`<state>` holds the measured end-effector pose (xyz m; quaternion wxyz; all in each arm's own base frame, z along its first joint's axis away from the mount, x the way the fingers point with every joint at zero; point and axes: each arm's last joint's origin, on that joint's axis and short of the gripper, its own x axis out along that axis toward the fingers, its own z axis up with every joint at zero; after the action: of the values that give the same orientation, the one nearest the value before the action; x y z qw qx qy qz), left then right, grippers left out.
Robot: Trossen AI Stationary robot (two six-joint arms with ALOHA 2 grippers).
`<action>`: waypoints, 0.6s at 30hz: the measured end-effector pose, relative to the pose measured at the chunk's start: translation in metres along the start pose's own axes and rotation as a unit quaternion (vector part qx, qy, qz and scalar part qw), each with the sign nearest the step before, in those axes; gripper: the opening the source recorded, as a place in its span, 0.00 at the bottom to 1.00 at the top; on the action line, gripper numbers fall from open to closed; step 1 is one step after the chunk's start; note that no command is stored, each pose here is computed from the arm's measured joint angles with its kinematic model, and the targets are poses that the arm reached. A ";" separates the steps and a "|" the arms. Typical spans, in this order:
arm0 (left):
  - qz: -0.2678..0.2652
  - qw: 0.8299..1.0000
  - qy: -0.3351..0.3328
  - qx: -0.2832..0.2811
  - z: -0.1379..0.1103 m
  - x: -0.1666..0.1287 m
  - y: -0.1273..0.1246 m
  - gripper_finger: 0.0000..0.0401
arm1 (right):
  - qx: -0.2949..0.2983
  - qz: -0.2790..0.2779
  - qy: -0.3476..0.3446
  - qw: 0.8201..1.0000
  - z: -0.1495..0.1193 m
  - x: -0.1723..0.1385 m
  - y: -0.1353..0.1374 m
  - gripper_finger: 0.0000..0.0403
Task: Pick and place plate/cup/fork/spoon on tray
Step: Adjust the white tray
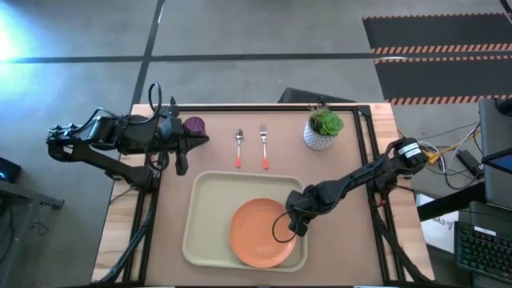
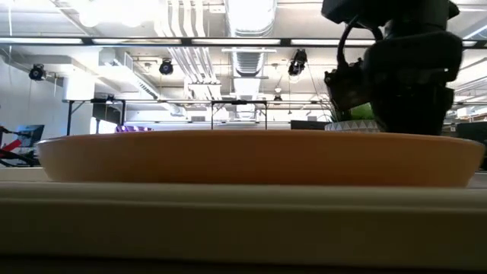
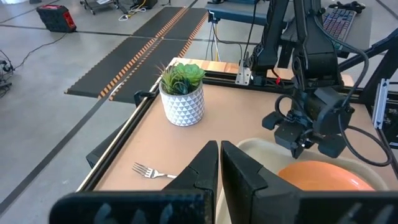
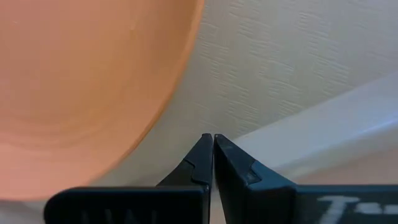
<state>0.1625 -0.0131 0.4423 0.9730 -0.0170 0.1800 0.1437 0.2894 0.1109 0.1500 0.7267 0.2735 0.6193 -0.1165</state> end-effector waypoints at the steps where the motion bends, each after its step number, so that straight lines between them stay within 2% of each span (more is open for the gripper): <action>1: 0.000 1.000 0.000 0.000 0.000 0.000 0.000 0.00 | -0.001 -0.006 0.006 1.000 -0.002 -0.001 -0.001 0.02; 9: -0.001 1.000 -0.006 -0.003 0.000 0.002 -0.001 0.00 | -0.042 -0.062 0.051 0.996 -0.015 -0.017 -0.014 0.02; 15: -0.001 1.000 -0.006 -0.003 0.000 0.001 -0.001 0.00 | -0.051 -0.068 0.052 0.995 -0.016 -0.029 -0.019 0.02; 18: -0.001 1.000 -0.006 -0.003 0.000 0.002 -0.001 0.00 | -0.037 -0.054 0.038 0.997 -0.015 -0.036 -0.018 0.02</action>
<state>0.1642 -0.0133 0.4415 0.9741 -0.0188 0.1738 0.1435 0.2601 0.0981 0.1784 0.7052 0.2168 0.6639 -0.1219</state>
